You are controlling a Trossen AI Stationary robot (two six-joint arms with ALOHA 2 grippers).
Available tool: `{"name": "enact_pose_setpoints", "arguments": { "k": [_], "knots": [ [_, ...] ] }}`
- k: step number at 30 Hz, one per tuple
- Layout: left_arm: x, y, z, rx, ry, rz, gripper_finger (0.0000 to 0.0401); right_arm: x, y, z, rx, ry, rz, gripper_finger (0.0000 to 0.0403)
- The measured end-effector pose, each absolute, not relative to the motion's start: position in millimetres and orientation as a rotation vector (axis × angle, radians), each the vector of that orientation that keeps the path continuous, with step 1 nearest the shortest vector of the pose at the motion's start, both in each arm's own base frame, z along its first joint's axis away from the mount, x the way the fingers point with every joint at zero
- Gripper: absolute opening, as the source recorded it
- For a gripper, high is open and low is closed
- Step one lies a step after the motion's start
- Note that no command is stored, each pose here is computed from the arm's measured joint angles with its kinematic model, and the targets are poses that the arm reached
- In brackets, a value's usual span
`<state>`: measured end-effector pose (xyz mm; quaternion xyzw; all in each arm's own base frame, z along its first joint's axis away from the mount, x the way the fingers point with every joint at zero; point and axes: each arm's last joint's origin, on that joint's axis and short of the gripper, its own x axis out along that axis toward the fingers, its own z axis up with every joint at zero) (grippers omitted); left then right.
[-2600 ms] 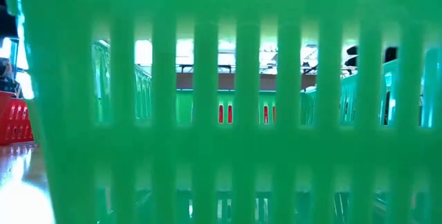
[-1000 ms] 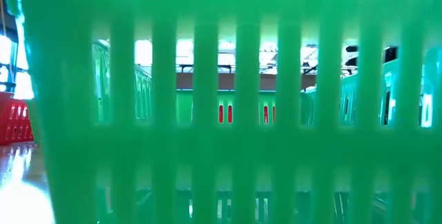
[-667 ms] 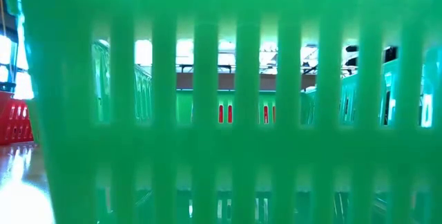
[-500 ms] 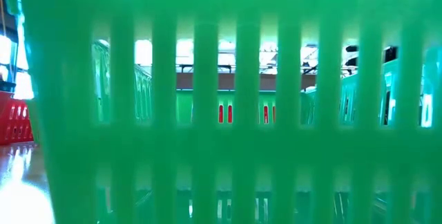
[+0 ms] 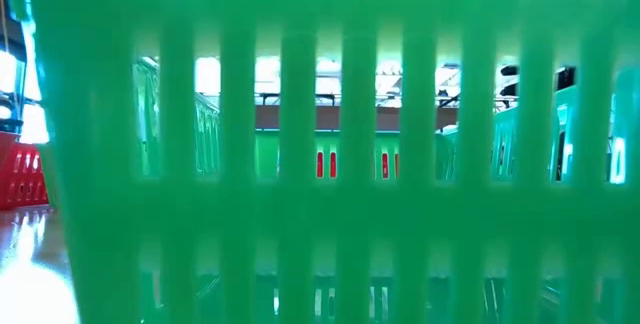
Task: Stack baskets on shelf by color
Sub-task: Put the middle left green bin on the shelf
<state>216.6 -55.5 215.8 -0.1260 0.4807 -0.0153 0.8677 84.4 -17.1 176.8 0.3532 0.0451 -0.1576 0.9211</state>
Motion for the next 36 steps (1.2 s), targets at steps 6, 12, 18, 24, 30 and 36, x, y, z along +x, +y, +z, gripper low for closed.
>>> {"name": "enact_pose_setpoints", "arguments": {
  "k": [6,12,18,24,30,36],
  "knots": [
    [222.2,-61.7,200.1,-0.225,1.079,-0.006,0.017,84.3,-17.1,176.8,0.726,0.093,-0.324,0.013],
    [222.3,-62.2,186.5,-0.208,1.171,0.057,0.017,84.4,-17.1,176.8,0.726,0.093,-0.324,0.013],
    [225.3,-62.8,173.7,-0.201,1.236,0.095,0.017,84.4,-17.1,176.7,0.726,0.094,-0.324,0.013],
    [227.3,-63.0,164.5,-0.203,1.276,0.137,0.0149,84.4,-17.1,176.4,0.726,0.097,-0.326,0.013],
    [230.1,-63.8,163.3,-0.206,1.261,0.131,0.007,84.4,-17.1,176.4,0.726,0.097,-0.326,0.013],
    [237.4,-65.5,167.5,-0.195,1.173,0.09,0.0008,84.3,-17.1,176.1,0.726,0.1,-0.327,0.013]
  ]
}}
